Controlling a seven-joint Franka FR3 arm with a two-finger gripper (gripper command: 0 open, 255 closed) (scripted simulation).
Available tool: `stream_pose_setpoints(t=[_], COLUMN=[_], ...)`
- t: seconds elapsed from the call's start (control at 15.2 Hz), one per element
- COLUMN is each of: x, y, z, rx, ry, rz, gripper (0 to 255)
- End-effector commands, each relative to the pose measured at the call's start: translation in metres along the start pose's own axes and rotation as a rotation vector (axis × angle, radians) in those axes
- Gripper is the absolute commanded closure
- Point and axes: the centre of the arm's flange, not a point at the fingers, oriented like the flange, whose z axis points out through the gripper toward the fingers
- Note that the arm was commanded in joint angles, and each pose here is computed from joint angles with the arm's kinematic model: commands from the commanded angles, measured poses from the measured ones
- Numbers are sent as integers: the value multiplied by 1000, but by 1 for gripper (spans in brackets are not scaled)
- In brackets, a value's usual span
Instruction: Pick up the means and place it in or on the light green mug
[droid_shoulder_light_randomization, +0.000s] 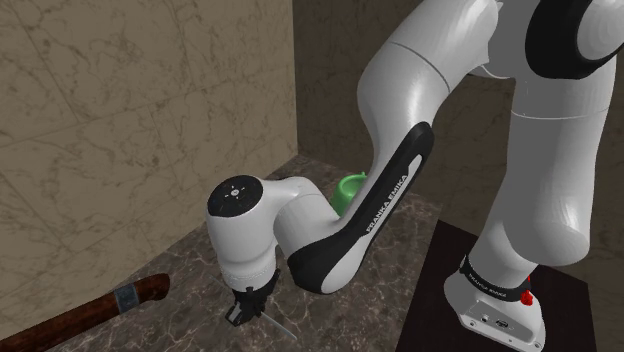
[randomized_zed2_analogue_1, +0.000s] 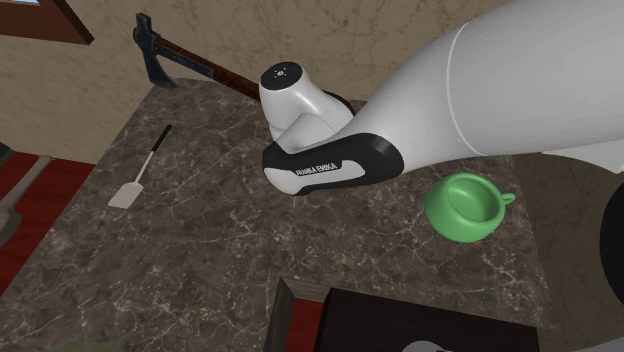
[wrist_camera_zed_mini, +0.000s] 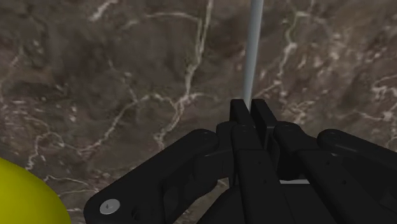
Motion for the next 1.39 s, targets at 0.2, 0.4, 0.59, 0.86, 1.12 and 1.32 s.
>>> stream_pose_setpoints(t=[0.2, 0.4, 0.59, 0.86, 1.12, 1.32], x=[0, 1, 3, 5, 7, 8], y=[0, 1, 1, 2, 3, 4], z=[0, -16, -31, -52, -73, -89], rx=[0, 0, 0, 0, 0, 0], ry=[0, 0, 0, 0, 0, 0], rz=[0, 0, 0, 0, 0, 0], gripper=[255, 255, 255, 255, 255, 255])
